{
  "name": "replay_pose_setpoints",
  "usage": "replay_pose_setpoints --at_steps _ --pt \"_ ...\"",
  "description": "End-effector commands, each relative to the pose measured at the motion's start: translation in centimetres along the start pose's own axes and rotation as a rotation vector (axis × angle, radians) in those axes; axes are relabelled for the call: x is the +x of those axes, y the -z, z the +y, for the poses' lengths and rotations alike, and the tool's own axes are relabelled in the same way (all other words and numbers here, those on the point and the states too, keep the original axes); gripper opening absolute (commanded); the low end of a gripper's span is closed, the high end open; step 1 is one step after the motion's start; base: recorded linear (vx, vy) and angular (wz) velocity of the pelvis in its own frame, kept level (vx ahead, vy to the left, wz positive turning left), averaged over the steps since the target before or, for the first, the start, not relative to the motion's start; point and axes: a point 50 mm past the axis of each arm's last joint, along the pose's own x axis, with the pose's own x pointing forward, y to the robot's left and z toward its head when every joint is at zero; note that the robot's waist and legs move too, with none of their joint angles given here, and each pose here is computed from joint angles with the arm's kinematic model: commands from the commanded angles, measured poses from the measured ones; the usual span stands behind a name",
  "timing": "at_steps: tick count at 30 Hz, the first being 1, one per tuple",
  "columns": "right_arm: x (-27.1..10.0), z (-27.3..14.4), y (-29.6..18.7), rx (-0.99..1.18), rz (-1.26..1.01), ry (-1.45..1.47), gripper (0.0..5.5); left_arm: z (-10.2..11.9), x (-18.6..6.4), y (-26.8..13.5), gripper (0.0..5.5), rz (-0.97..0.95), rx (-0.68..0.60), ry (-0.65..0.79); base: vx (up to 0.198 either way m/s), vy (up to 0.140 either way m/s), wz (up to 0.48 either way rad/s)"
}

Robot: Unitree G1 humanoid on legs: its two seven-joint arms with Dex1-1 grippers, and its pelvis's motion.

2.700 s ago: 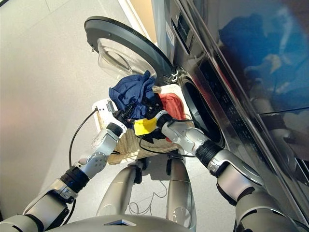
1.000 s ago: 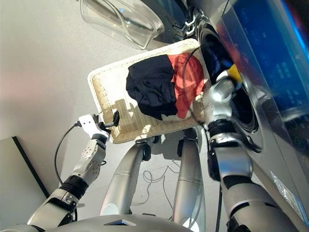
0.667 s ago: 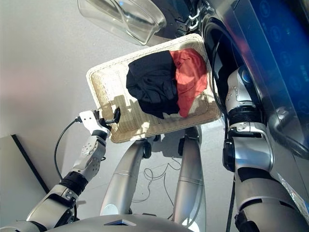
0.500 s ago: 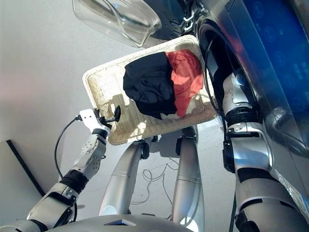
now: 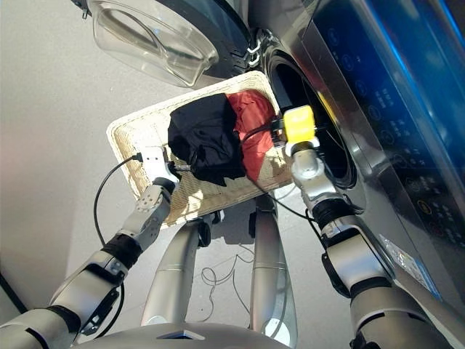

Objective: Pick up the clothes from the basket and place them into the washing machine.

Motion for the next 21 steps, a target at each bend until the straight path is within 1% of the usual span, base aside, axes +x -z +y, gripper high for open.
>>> replay_pose_setpoints --at_steps 1,3,6,7,8,9,10,12,13,15,17,18,19,21 --pt "0.2 2.2 -2.9 -0.020 -0.151 -0.089 5.50 0.4 0.6 -0.5 5.50 -0.022 0.037 -0.044 0.000 0.000 0.000" --pt "-0.1 3.4 -4.0 -0.046 -0.208 -0.144 5.50 0.5 0.9 -0.4 5.50 -0.006 0.024 -0.063 -0.014 0.010 -0.134" --pt "-0.7 4.8 -5.1 -0.053 -0.269 -0.201 5.50 1.7 1.3 -0.8 5.50 0.004 0.045 -0.113 -0.011 0.021 -0.395" --pt "-1.0 5.0 -5.3 -0.044 -0.285 -0.209 5.50 2.2 1.4 -1.0 5.50 0.001 0.046 -0.140 0.007 0.027 -0.269" --pt "-1.4 5.2 -5.8 -0.024 -0.317 -0.212 5.50 3.4 1.7 -1.5 5.50 0.003 0.034 -0.200 0.001 0.017 -0.238" --pt "-1.7 5.2 -5.9 -0.011 -0.323 -0.208 5.50 3.9 1.8 -1.7 5.50 0.003 0.027 -0.222 -0.015 0.023 -0.271" --pt "-2.0 5.2 -6.2 0.014 -0.345 -0.207 5.50 4.7 2.0 -2.2 5.50 -0.005 0.004 -0.261 -0.020 0.009 -0.251" --pt "-2.4 5.3 -6.3 0.028 -0.356 -0.212 5.50 5.1 2.1 -2.5 5.50 -0.013 -0.002 -0.272 -0.008 0.004 -0.090" --pt "-3.0 5.3 -6.4 0.056 -0.370 -0.220 5.50 6.0 2.3 -3.3 5.50 -0.031 -0.012 -0.300 0.000 0.000 0.000" --pt "-3.5 5.3 -6.3 0.061 -0.377 -0.234 5.50 6.7 2.5 -4.1 5.50 -0.051 -0.005 -0.322 -0.007 0.040 -0.195" --pt "-3.8 5.5 -6.1 0.073 -0.373 -0.245 5.50 7.0 2.5 -4.3 5.50 -0.053 -0.004 -0.333 0.000 0.000 0.000" --pt "-4.3 5.6 -5.6 0.089 -0.356 -0.252 5.50 7.4 2.6 -4.8 4.36 -0.065 -0.010 -0.348 0.000 0.000 0.000" --pt "-4.5 5.6 -5.2 0.090 -0.344 -0.255 5.50 7.6 2.6 -5.0 0.00 -0.072 -0.016 -0.356 0.000 0.000 0.000" --pt "-4.8 5.6 -4.4 0.094 -0.314 -0.258 5.50 7.6 2.7 -5.4 0.00 -0.096 -0.031 -0.354 0.000 0.000 0.000"
